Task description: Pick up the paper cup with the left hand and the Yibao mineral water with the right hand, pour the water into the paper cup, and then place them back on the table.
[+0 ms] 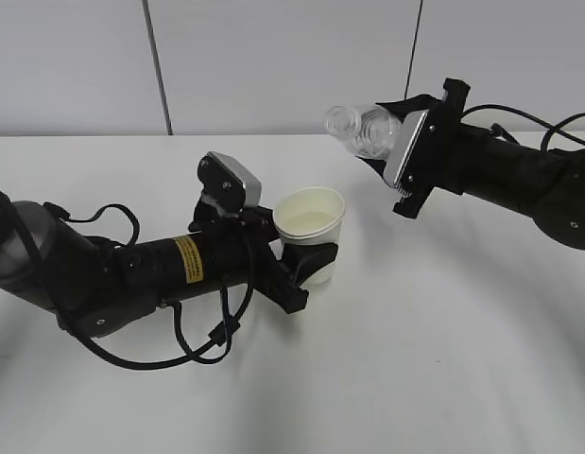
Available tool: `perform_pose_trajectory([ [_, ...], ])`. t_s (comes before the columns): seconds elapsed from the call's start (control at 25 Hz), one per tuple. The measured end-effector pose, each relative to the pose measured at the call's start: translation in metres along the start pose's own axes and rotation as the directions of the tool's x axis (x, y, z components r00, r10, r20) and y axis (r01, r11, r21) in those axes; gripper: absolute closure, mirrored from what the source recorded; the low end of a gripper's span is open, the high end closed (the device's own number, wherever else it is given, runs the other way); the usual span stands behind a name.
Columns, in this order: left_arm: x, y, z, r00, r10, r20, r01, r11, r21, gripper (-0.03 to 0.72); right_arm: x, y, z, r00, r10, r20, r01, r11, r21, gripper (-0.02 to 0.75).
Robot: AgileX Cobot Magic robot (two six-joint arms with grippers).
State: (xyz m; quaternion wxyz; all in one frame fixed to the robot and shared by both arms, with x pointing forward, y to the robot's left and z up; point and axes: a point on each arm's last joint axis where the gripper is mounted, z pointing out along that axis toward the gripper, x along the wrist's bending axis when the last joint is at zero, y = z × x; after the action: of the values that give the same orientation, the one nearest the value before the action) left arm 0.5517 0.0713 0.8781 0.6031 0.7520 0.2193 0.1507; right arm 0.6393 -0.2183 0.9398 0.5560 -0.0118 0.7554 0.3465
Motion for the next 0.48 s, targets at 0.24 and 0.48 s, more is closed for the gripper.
perform_pose_trajectory([
  [0.24, 0.0032, 0.0008, -0.0001, 0.999, -0.024, -0.034, 0.024, 1.000, -0.010, 0.278, -0.0001, 0.0000, 0.0000, 0.971, 0.238, 0.001, -0.238, 0.971, 0.000, 0.266],
  [0.48, 0.0065, 0.0016, -0.0003, 0.996, -0.050, -0.070, 0.049, 0.999, -0.022, 0.278, -0.0002, 0.0001, 0.0000, 0.908, 0.420, 0.002, -0.420, 0.908, -0.002, 0.266],
])
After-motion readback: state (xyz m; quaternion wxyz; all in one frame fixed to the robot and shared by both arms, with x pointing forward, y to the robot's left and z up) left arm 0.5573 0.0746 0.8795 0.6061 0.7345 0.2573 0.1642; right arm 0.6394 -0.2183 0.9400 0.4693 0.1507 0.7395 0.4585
